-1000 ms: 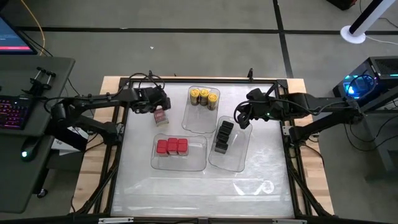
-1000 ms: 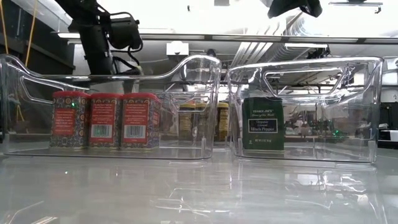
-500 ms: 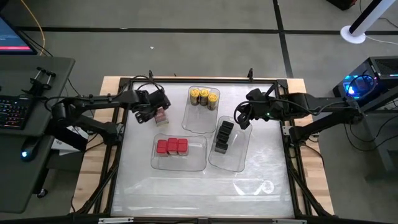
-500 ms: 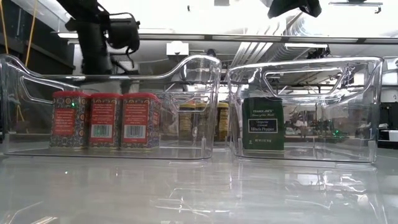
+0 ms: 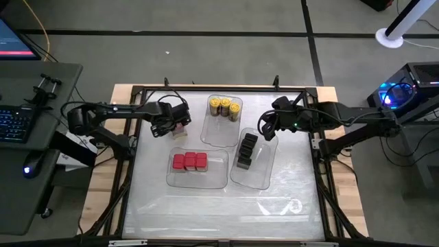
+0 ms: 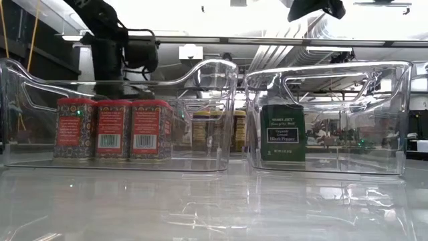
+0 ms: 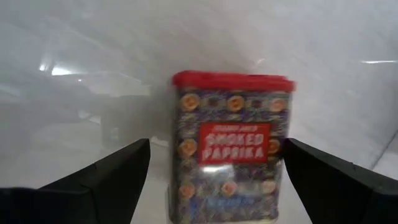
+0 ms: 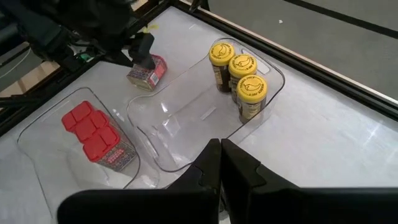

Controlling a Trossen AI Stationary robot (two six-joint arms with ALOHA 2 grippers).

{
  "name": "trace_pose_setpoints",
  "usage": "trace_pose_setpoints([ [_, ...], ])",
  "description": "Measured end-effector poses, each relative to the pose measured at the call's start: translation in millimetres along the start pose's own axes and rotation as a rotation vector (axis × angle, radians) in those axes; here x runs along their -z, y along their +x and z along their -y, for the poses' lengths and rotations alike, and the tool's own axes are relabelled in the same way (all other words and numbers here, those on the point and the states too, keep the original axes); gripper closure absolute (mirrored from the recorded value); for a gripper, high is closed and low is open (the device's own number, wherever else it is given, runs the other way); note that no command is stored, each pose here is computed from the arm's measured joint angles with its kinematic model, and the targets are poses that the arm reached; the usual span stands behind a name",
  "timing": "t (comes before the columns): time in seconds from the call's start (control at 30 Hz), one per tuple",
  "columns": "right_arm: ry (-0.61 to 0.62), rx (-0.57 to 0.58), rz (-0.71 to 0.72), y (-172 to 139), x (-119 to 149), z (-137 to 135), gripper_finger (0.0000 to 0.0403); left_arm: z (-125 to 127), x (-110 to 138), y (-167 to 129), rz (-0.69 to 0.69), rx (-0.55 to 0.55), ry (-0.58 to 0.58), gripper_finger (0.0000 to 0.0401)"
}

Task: Sort spices by type
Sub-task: Put the red seasoning can into the left transparent bin

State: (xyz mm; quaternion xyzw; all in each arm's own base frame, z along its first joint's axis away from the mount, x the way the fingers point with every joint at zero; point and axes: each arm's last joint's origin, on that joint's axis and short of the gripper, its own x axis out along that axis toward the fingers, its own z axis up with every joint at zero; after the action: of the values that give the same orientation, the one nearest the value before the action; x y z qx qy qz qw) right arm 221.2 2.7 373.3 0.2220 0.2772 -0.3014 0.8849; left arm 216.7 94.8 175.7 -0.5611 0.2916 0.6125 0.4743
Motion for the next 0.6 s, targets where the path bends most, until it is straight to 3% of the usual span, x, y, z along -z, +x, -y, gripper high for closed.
trace_pose_setpoints([
  [0.4,0.008,0.001,0.001,0,0,0,0.0402,7,5,49,-0.052,-0.182,0.063,0.005],
  [0.6,0.008,0.001,0.001,0,0,0,0.0402,6,6,50,-0.058,-0.179,0.162,0.005],
])
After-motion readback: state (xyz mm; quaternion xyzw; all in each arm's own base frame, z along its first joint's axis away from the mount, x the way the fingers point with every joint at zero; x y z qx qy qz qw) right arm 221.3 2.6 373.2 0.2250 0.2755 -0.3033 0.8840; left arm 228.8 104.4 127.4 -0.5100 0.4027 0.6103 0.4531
